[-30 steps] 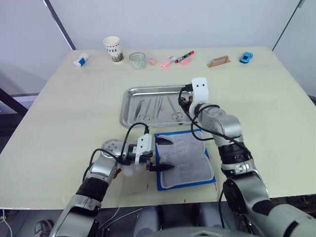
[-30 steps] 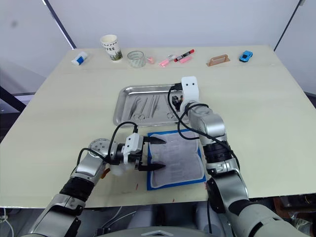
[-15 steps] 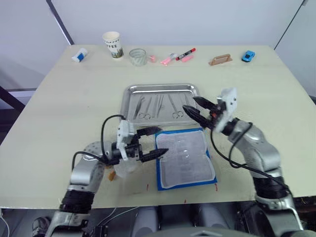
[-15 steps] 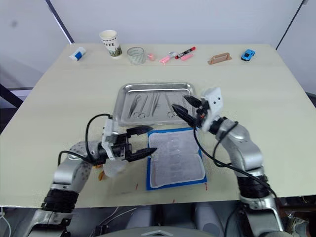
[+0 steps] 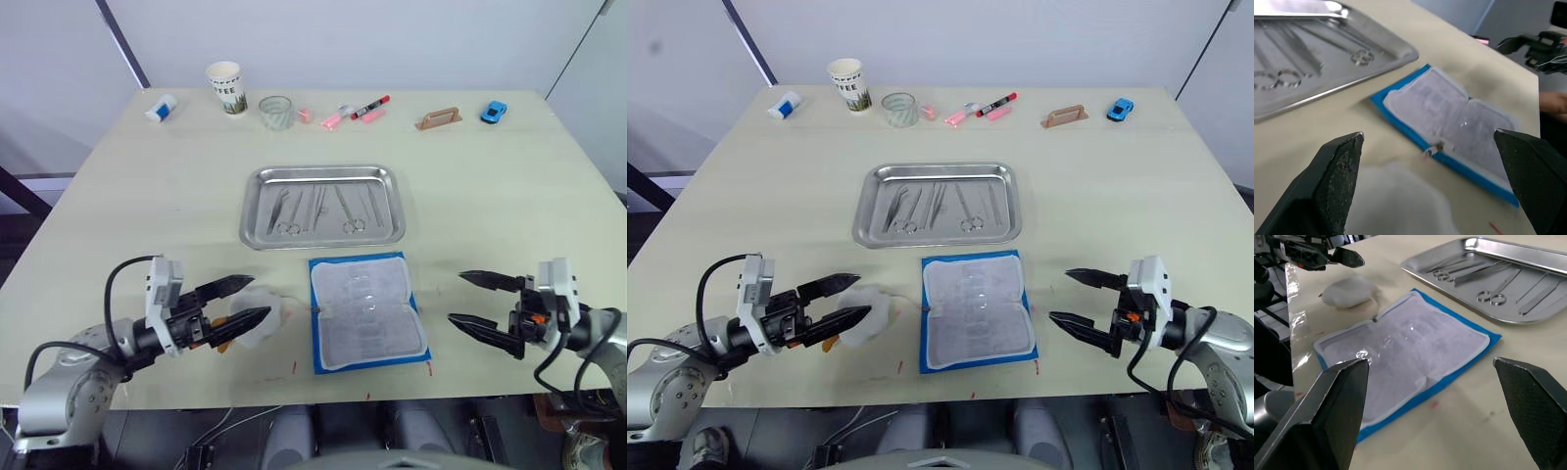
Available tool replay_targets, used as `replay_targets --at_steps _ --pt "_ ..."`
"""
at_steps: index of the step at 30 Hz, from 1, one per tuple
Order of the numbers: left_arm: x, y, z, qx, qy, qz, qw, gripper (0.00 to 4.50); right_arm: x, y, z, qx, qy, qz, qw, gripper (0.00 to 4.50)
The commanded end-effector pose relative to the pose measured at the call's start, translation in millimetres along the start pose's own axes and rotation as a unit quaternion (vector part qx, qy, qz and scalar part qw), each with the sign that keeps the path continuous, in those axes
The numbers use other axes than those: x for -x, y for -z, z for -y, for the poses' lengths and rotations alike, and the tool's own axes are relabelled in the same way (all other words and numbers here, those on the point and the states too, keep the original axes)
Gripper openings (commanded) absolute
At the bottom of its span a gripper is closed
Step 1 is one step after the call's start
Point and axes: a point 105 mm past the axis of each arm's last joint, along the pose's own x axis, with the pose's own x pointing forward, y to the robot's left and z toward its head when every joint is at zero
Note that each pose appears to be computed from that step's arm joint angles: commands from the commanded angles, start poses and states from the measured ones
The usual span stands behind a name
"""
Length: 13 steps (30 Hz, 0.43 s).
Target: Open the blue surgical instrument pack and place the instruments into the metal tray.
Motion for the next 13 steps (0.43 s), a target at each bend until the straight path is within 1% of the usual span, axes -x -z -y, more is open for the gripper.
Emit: replay_targets --at_steps 1,6,10,13 --pt "24.2 -2.6 -10.3 -0.021 -0.039 -0.005 0.999 4.5 24.4 -6.8 4.1 0.024 0.031 0.004 0.999 4.44" --pt "53.6 8.3 -22.9 -0.027 -0.096 -0.033 0.994 4.5 46.5 1.0 3.3 0.021 0.064 -0.007 0.998 4.44" --pt "54.5 11.1 -25.6 -0.042 -0.11 -0.049 0.992 4.5 50.5 4.1 7.0 0.026 0.076 -0.006 0.997 4.44" --pt "52.5 10.8 -26.2 -0.042 -0.111 -0.048 0.992 4.5 48.8 4.9 8.4 0.028 0.076 -0.003 0.997 4.44"
